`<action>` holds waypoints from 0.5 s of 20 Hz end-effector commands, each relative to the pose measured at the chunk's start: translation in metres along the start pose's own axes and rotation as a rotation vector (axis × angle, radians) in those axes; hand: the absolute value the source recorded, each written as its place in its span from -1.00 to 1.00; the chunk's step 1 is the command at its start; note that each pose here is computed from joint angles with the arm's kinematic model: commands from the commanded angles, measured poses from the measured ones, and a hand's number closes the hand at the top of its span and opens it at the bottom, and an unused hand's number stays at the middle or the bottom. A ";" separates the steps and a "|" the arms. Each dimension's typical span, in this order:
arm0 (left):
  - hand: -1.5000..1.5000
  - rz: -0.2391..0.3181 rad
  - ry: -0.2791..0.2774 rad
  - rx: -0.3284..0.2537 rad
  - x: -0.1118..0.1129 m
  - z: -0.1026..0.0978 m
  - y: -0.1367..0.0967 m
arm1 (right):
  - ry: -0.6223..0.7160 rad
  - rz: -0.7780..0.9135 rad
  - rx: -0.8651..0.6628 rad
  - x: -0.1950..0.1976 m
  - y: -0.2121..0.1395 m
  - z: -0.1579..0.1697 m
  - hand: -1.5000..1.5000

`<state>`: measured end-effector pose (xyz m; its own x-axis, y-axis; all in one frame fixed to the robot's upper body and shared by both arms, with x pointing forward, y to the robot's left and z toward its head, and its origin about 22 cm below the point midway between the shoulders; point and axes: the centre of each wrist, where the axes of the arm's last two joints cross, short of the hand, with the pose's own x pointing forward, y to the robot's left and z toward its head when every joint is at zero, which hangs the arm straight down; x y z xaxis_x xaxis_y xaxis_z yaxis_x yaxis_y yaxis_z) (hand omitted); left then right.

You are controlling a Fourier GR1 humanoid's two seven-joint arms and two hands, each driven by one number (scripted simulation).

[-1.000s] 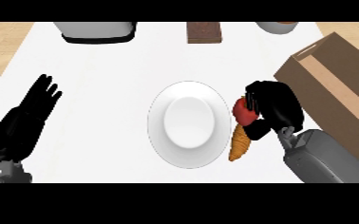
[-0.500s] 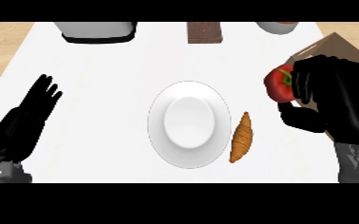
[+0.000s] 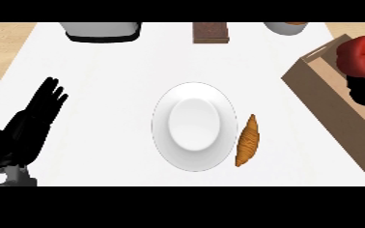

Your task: Pick the bell pepper from the plate and place it in the cardboard box

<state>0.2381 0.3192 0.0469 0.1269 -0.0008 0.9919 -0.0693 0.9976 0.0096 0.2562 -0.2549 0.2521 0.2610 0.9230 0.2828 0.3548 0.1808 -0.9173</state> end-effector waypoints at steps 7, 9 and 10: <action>0.00 0.009 -0.001 -0.010 -0.001 -0.001 0.008 | 0.034 0.046 0.012 -0.068 0.014 -0.051 1.00; 0.00 0.004 -0.017 -0.006 0.004 -0.003 -0.007 | 0.020 0.044 0.001 -0.084 0.021 -0.057 1.00; 0.00 -0.002 -0.008 -0.002 0.000 -0.004 -0.008 | 0.014 0.058 0.011 -0.083 0.027 -0.057 1.00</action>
<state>0.2411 0.3172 0.0480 0.1209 0.0011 0.9927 -0.0681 0.9977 0.0072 0.2851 -0.3234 0.2314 0.3012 0.9235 0.2376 0.3295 0.1330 -0.9347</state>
